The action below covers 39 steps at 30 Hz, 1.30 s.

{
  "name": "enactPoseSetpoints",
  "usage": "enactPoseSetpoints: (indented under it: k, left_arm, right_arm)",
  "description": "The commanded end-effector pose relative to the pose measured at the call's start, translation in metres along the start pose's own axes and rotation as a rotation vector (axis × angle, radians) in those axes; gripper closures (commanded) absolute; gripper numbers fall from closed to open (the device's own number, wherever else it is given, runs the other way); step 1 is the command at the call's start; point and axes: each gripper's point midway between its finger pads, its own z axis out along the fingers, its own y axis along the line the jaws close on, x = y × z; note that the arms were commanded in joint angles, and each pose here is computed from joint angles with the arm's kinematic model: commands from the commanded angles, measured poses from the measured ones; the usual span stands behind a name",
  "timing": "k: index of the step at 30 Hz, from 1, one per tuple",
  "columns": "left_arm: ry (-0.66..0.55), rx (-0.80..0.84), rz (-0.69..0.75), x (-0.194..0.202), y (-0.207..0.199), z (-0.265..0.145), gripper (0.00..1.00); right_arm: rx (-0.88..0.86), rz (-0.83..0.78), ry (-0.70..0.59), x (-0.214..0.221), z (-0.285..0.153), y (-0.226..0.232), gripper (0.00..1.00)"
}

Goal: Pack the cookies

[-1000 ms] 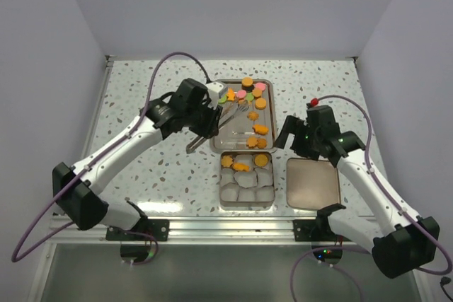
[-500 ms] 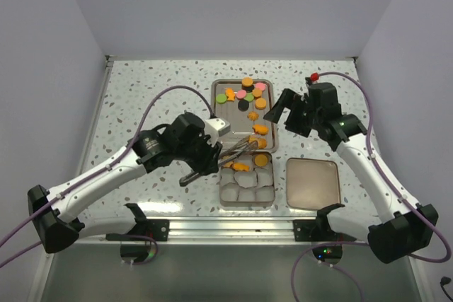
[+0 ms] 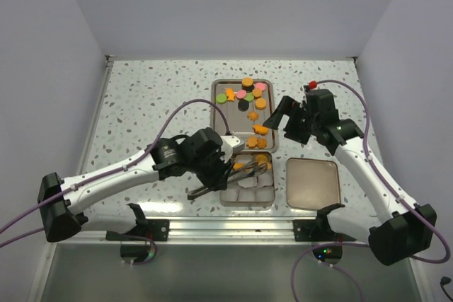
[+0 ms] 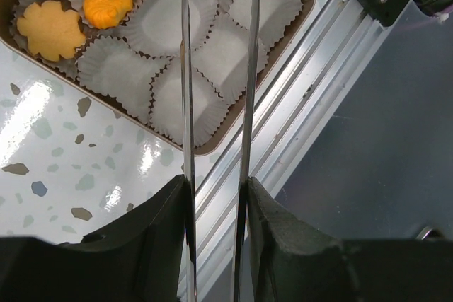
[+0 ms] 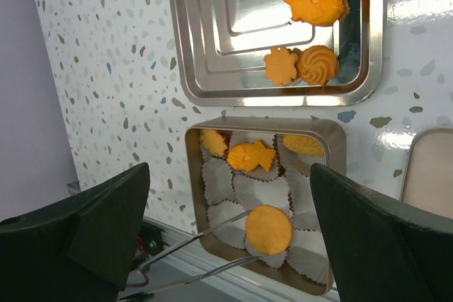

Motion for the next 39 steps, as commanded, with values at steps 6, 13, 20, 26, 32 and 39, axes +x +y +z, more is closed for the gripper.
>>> enactPoseSetpoints:
  k: [6, 13, 20, 26, 32, 39]
  left_arm:
    - [0.011, 0.013, 0.009, 0.003, -0.008, 0.018, 0.71]
    - [0.015, 0.016, 0.015, 0.007, -0.009, 0.025, 0.69]
    - [0.029, 0.017, 0.022, 0.009, -0.01, 0.035, 0.67]
    - [0.026, 0.012, 0.02, 0.011, -0.011, 0.041, 0.62]
    - [0.022, -0.002, 0.018, 0.011, -0.01, 0.041, 0.59]
    - [0.014, -0.02, 0.022, 0.009, -0.007, 0.04, 0.55]
  right_arm:
    - [-0.017, -0.001, -0.033, 0.002, -0.013, 0.0, 0.01]
    - [-0.003, 0.004, -0.04, 0.005, -0.018, -0.005, 0.01]
    - [0.008, 0.001, -0.04, 0.007, -0.022, -0.008, 0.01]
    - [0.02, 0.003, -0.039, 0.012, -0.026, -0.013, 0.01]
    - [0.029, 0.009, -0.039, 0.016, -0.029, -0.017, 0.01]
    - [0.034, 0.014, -0.042, 0.017, -0.03, -0.019, 0.01]
